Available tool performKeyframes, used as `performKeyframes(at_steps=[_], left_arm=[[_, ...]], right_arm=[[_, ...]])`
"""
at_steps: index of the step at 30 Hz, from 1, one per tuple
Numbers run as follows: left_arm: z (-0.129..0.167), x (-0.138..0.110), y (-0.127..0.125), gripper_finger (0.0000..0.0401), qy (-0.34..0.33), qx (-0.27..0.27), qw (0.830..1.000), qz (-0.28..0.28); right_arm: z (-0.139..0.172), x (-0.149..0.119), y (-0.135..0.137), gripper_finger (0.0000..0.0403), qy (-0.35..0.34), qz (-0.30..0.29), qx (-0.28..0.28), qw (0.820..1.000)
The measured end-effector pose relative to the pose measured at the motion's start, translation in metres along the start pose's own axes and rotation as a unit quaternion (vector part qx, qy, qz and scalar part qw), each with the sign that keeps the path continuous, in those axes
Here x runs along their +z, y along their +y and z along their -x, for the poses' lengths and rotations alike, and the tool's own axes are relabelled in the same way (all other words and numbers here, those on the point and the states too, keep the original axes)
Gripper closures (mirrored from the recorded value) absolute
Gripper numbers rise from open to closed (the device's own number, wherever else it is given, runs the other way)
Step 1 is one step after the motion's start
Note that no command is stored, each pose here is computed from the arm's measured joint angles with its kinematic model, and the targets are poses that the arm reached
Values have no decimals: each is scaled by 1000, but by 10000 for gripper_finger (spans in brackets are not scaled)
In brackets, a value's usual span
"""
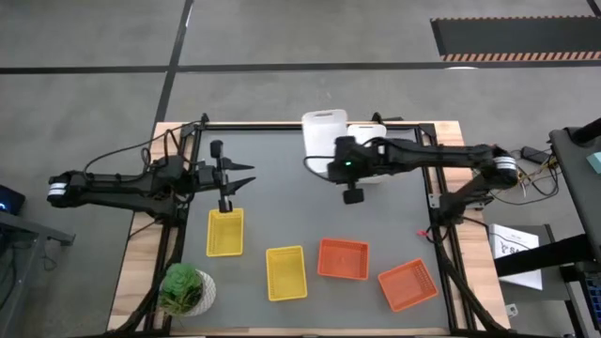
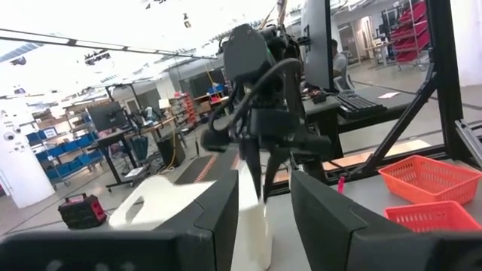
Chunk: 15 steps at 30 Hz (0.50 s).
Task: Stack baskets by color
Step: Stack the left white bin on top of the right white bin
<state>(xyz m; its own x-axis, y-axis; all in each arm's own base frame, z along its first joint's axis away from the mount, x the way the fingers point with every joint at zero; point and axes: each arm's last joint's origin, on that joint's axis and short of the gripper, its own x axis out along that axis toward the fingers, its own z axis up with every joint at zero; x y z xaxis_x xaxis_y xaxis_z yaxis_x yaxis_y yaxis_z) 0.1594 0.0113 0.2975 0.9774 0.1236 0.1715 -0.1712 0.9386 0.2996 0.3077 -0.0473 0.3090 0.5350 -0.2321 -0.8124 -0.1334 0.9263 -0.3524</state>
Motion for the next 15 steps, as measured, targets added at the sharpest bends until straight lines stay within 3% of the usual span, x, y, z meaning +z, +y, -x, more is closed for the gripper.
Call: performKeyframes(at_steps=[11, 15], left_arm=[[-2, -2, -1, 294, 5, -2, 1000, 0], [-2, -2, -1, 294, 5, -2, 1000, 0]], right_arm=[[26, -81, -1, 394, 17, -61, -26, 998], [27, -104, -2, 394, 4, -88, 10, 996]])
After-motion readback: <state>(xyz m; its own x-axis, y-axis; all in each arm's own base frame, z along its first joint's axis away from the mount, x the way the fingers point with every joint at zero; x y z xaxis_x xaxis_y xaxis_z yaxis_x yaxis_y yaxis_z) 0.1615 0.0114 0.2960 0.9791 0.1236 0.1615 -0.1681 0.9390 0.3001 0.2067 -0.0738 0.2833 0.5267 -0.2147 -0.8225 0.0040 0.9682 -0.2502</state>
